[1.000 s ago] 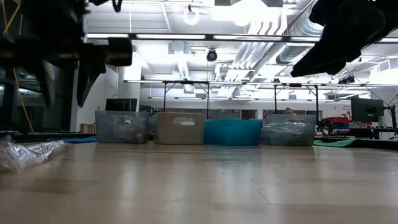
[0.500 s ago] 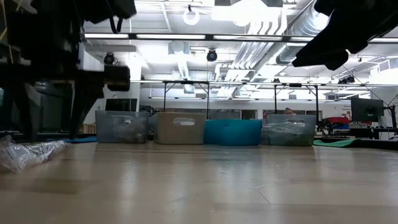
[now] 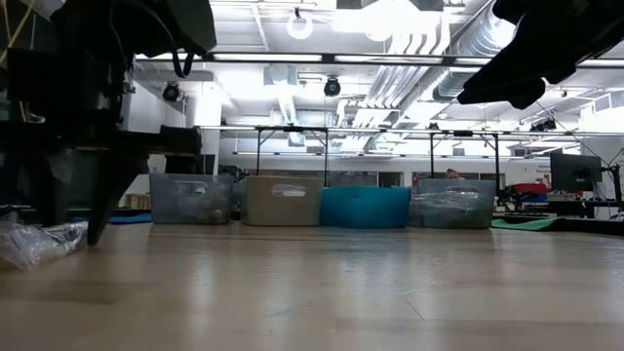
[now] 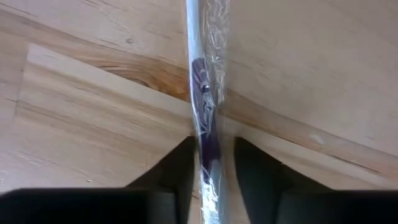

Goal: Pick & Place Toothbrushes
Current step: Put the violet toothbrush into the gray bin

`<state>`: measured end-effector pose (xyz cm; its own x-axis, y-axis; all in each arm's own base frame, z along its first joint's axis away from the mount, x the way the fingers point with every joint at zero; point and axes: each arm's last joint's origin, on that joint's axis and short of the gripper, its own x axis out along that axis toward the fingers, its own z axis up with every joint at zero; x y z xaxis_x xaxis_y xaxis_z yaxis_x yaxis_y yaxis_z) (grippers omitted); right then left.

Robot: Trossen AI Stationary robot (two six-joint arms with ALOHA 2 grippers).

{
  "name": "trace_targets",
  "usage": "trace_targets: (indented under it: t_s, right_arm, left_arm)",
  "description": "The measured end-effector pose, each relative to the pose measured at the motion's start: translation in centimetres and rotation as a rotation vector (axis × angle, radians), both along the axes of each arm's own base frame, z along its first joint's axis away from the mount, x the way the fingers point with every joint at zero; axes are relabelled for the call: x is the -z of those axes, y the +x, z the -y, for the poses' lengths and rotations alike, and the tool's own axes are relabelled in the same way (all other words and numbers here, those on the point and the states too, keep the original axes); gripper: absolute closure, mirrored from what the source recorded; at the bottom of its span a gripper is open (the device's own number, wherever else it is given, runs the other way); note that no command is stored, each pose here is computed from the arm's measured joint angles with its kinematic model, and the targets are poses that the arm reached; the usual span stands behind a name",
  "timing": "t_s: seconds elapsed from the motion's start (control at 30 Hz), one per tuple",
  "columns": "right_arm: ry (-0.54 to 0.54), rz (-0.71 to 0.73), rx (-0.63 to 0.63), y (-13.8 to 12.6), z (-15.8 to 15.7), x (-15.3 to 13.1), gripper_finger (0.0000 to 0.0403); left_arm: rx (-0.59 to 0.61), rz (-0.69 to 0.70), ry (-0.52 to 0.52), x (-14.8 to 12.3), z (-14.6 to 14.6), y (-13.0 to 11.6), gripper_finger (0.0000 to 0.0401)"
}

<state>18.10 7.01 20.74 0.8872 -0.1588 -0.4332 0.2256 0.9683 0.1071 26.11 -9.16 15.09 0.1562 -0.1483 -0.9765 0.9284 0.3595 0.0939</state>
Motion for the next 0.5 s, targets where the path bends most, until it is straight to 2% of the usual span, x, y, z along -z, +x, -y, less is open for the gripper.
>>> trace_targets:
  t_s: [0.23,0.5]
  right_arm:
    - [0.000,0.000,0.000,0.0,0.0,0.0,0.0275]
    - [0.000,0.000,0.000,0.0,0.0,0.0,0.0275]
  left_arm:
    - [-0.001,0.002,0.002,0.0,0.0,0.0,0.0385]
    - [0.012,0.018,0.015,-1.0,0.2,0.8,0.0380]
